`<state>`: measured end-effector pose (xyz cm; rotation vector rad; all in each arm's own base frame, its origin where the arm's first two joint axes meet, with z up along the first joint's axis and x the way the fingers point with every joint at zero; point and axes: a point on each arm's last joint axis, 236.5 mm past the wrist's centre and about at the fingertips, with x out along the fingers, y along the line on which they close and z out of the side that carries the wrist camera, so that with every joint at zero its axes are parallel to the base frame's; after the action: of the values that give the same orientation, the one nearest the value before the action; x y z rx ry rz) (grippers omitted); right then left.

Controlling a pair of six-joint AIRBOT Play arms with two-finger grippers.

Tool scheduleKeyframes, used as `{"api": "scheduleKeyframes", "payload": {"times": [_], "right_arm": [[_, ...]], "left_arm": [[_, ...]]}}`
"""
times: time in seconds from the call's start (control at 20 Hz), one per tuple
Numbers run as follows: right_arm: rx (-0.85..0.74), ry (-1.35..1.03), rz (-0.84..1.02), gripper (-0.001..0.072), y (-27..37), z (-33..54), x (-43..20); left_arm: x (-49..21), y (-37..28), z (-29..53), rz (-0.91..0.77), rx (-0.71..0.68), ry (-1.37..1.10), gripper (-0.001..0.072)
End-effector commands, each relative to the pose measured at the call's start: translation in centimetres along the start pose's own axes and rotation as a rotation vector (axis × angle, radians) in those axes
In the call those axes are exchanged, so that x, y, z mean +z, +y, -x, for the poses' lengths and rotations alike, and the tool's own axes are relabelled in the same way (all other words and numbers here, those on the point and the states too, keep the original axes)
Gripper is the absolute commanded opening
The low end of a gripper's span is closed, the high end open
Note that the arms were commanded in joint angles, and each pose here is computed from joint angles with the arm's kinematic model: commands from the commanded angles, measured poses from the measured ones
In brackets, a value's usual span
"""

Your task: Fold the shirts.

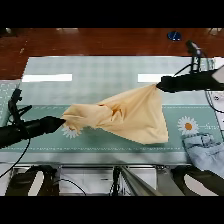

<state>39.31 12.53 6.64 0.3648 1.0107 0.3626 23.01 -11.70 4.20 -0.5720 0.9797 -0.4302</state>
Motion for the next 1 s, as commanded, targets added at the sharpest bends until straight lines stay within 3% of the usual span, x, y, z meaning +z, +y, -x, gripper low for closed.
{"api": "scheduleKeyframes", "payload": {"times": [0.0,0.25,0.3,0.4,0.55,0.6,0.75,0.8,0.85,0.95], "right_arm": [[0.001,-0.131,-0.129,0.0022,-2.6,-6.6,3.2],[-0.019,-0.116,-0.167,0.0028,-4.3,-9.2,2.7],[-0.01,-0.12,-0.162,0.0105,-3.9,-8.6,3.0],[0.032,-0.127,-0.118,0.0328,-2.0,-5.5,4.5],[0.044,-0.107,-0.021,0.0527,-0.5,3.7,5.7],[-0.022,-0.056,0.016,0.054,-1.7,6.8,4.4],[-0.573,0.189,0.012,0.0538,-14.2,16.8,-4.0],[-0.643,0.255,-0.04,0.0539,-16.9,18.5,-7.2],[-0.588,0.263,-0.129,0.0539,-17.3,17.6,-9.8],[-0.304,0.232,-0.289,0.0576,-14.8,12.6,-14.0]], "left_arm": [[1.5,3.8,-2.4,-0.091,0.071,-0.041,0.0028],[1.1,6.7,-5.4,-0.063,0.107,0.031,0.0028],[1.0,6.9,-5.8,-0.044,0.105,0.038,0.0029],[0.9,7.2,-6.1,-0.029,0.105,0.048,0.0029],[0.7,7.1,-6.2,-0.07,0.102,0.055,0.0029],[0.8,7.1,-6.2,-0.07,0.102,0.054,0.0029],[0.7,7.1,-6.2,-0.071,0.102,0.055,0.0028],[0.7,7.1,-6.2,-0.071,0.102,0.055,0.0029],[0.7,7.1,-6.2,-0.086,0.101,0.056,0.0028],[0.6,7.0,-6.2,-0.096,0.097,0.064,0.0029]]}}
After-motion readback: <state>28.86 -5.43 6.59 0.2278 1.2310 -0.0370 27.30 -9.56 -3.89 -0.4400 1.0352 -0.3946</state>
